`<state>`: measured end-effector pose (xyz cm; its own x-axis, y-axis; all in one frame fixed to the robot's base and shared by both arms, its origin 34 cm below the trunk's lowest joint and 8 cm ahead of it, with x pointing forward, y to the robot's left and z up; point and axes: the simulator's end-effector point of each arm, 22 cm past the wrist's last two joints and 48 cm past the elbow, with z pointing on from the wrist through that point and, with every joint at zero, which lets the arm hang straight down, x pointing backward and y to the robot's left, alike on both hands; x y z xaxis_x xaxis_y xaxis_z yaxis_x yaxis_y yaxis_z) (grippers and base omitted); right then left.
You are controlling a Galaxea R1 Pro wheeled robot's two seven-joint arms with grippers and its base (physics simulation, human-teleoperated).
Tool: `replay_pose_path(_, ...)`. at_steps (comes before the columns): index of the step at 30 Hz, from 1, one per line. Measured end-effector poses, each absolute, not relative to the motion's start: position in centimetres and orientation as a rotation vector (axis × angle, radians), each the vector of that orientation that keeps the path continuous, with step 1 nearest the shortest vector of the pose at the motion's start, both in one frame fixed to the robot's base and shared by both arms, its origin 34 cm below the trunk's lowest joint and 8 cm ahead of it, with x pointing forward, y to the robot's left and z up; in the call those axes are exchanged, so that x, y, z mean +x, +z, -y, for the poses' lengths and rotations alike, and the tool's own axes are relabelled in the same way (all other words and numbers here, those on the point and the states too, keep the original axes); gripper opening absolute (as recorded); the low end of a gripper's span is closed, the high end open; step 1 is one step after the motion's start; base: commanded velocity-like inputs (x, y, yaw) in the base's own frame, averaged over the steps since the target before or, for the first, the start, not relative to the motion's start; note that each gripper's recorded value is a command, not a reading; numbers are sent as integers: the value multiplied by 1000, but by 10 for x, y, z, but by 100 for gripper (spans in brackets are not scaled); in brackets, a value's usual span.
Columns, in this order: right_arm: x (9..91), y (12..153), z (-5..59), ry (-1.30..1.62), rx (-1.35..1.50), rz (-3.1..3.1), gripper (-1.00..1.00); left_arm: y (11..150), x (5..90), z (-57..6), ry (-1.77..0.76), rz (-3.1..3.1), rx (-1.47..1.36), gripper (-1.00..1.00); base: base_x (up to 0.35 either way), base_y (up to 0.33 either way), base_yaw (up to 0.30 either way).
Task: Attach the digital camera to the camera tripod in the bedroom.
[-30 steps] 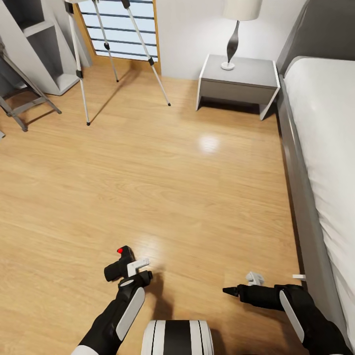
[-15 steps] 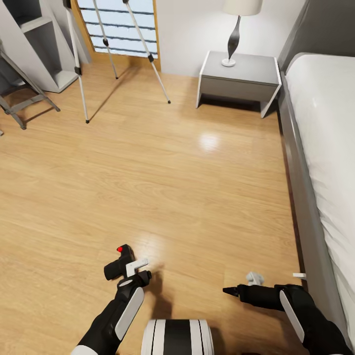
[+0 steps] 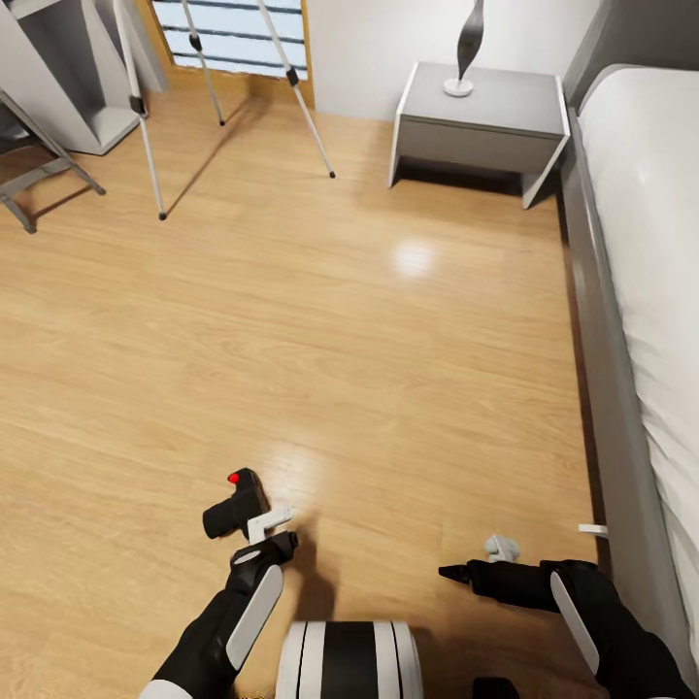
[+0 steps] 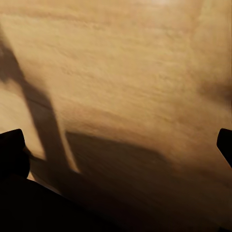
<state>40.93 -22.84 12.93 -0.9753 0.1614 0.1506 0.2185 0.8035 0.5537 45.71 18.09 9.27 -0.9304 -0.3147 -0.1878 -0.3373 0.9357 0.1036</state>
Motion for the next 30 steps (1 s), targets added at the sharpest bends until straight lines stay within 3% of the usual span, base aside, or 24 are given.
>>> replay_pose_path(30,386,107,228,-883,-332,2833,100,70,443,-187,233,-2914,-543,100,0,0,0)
